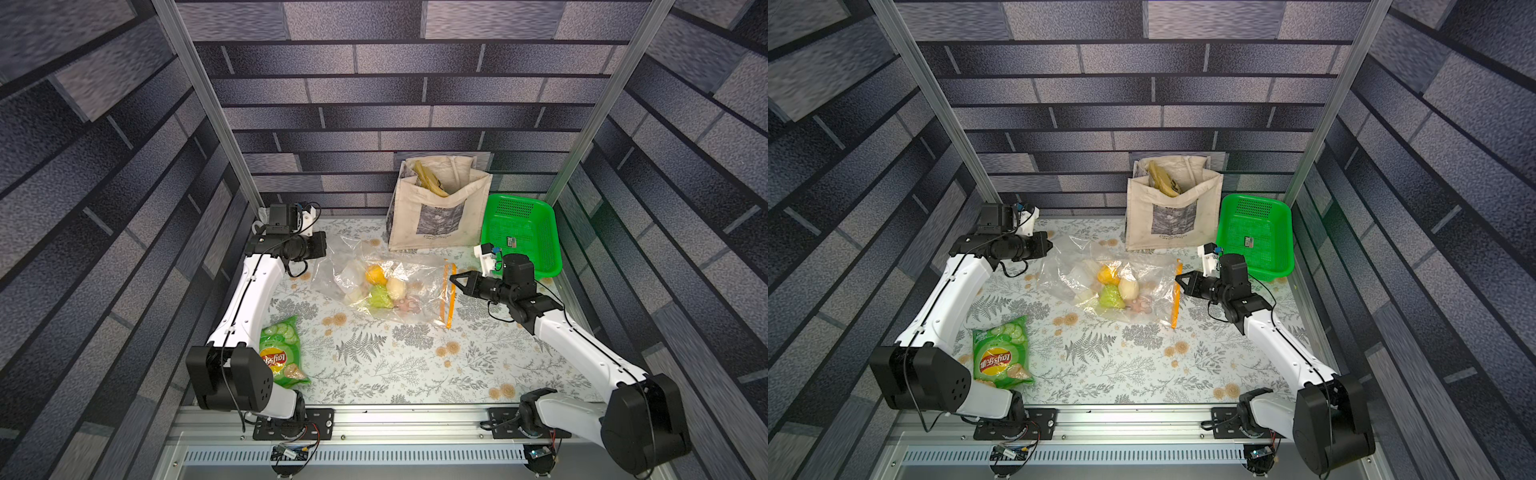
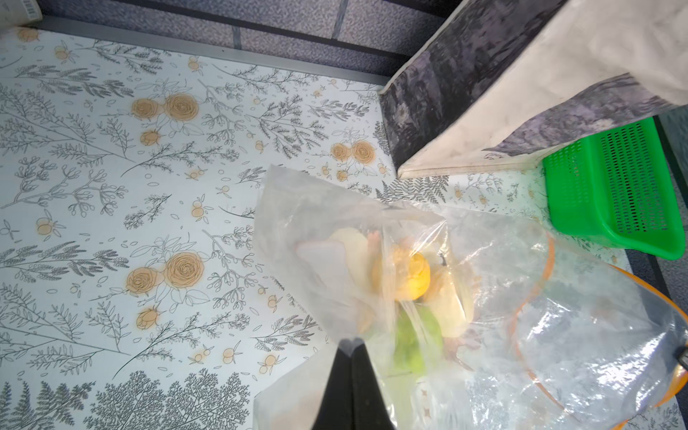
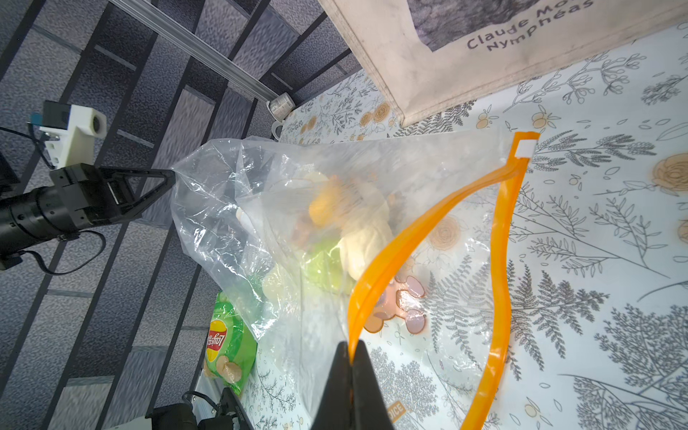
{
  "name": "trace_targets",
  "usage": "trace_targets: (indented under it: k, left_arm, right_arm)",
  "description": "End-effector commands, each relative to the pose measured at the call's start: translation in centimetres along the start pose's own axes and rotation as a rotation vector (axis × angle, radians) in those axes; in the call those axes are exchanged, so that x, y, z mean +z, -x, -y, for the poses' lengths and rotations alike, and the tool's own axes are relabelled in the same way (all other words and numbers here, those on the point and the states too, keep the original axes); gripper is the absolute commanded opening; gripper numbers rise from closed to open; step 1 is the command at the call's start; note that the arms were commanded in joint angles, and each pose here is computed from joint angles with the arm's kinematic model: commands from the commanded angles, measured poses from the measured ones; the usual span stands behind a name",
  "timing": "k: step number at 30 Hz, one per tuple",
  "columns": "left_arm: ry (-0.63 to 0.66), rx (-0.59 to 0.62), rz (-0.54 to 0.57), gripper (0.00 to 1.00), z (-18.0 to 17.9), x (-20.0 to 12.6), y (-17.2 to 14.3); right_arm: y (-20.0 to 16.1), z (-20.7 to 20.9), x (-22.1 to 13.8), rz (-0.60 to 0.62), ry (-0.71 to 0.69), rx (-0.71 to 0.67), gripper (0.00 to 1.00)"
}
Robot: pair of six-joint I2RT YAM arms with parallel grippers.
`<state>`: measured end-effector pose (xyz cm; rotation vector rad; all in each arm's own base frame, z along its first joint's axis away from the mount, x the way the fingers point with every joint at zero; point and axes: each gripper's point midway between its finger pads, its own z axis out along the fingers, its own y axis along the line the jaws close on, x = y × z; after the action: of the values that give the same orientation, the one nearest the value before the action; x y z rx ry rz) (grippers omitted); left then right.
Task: Open the zip-top bag and take out the pear
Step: Open the zipper of the food storage bag at the center of the board.
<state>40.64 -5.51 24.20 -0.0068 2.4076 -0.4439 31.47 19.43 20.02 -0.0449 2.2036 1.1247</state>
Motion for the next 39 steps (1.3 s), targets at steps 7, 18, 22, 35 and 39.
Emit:
trace_targets:
  k: [7, 18, 22, 35, 39]
  left_arm:
    - [0.109, -0.019, -0.142, 0.1, -3.6, 2.9, -3.9]
    - [0.032, -0.021, -0.187, 0.33, -2.6, 3.5, -4.2]
    - [0.023, -0.029, -0.225, 0.36, -2.7, 4.6, -5.5]
    - [0.007, -0.009, -0.231, 0.03, -2.6, 5.2, -5.6]
    - [-0.01, 0.016, -0.171, 0.0, -1.6, 3.9, -3.7]
  right_arm:
    - [-0.5, -1.1, 0.2, -0.039, 0.058, 0.008, 0.0]
    - [-0.8, -1.9, 0.8, -0.088, 0.103, 0.02, 0.0]
    - [-0.8, -1.8, 0.7, -0.085, 0.097, 0.017, 0.0]
    - [-0.5, -1.6, 0.6, -0.076, 0.071, 0.003, 0.0]
    - [-0.6, -1.1, 0.6, -0.076, 0.048, 0.006, 0.0]
